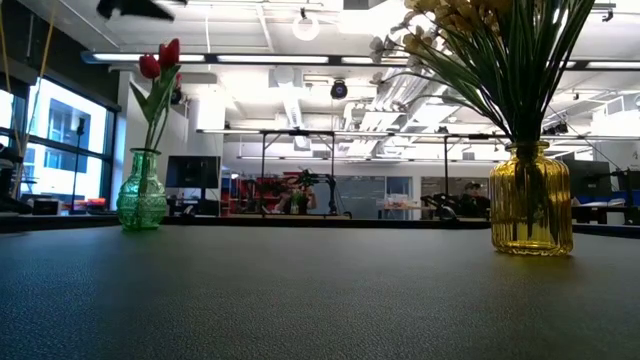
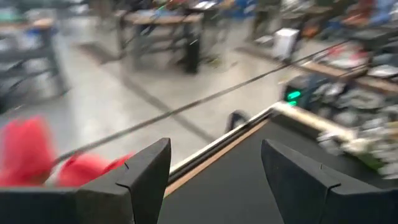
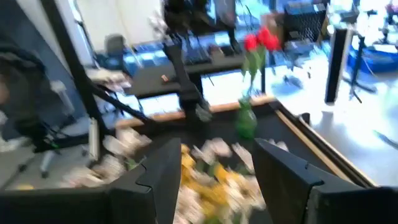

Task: Sort flowers into vase by color
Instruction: Return to Home Position

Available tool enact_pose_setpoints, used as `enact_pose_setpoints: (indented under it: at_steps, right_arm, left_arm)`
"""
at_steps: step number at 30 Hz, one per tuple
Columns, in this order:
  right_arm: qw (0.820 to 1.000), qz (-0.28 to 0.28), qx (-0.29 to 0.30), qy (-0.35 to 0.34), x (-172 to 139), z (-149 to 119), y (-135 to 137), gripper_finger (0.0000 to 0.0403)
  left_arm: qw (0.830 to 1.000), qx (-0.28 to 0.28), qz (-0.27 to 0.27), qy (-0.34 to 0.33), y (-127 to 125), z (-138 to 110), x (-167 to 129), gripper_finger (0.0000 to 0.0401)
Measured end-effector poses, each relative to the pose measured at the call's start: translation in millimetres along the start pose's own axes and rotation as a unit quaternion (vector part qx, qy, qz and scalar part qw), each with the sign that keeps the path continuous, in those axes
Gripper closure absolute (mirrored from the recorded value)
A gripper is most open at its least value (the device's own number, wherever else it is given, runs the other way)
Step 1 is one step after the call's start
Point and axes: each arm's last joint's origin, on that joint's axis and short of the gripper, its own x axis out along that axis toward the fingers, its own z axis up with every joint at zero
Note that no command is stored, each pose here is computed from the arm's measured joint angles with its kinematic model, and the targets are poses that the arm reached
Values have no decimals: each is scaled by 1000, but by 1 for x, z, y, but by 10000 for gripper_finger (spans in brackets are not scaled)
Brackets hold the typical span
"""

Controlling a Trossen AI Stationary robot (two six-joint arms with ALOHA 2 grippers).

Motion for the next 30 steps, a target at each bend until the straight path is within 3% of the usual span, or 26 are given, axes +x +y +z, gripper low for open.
enact_pose_setpoints:
  at_steps: [6, 15, 20, 24, 30]
  right_arm:
    - [999, -31, 15, 34, 0, -5, -16, 229]
    - [996, -46, 21, 73, 22, -7, -53, 229]
    - [992, -104, 40, 65, 25, -13, -81, 234]
    - [996, -69, 40, 36, 11, -22, -86, 248]
    - [998, -58, 38, -1, -15, -39, -78, 261]
  left_arm:
    - [997, 13, -75, -26, -6, 7, -1, 165]
    - [996, 45, -68, -45, -11, -1, 10, 165]
    - [996, 50, -67, -41, -13, -17, 17, 165]
    - [996, 45, -67, -35, -12, -27, 18, 165]
    - [996, 35, -77, -39, -10, -33, 16, 165]
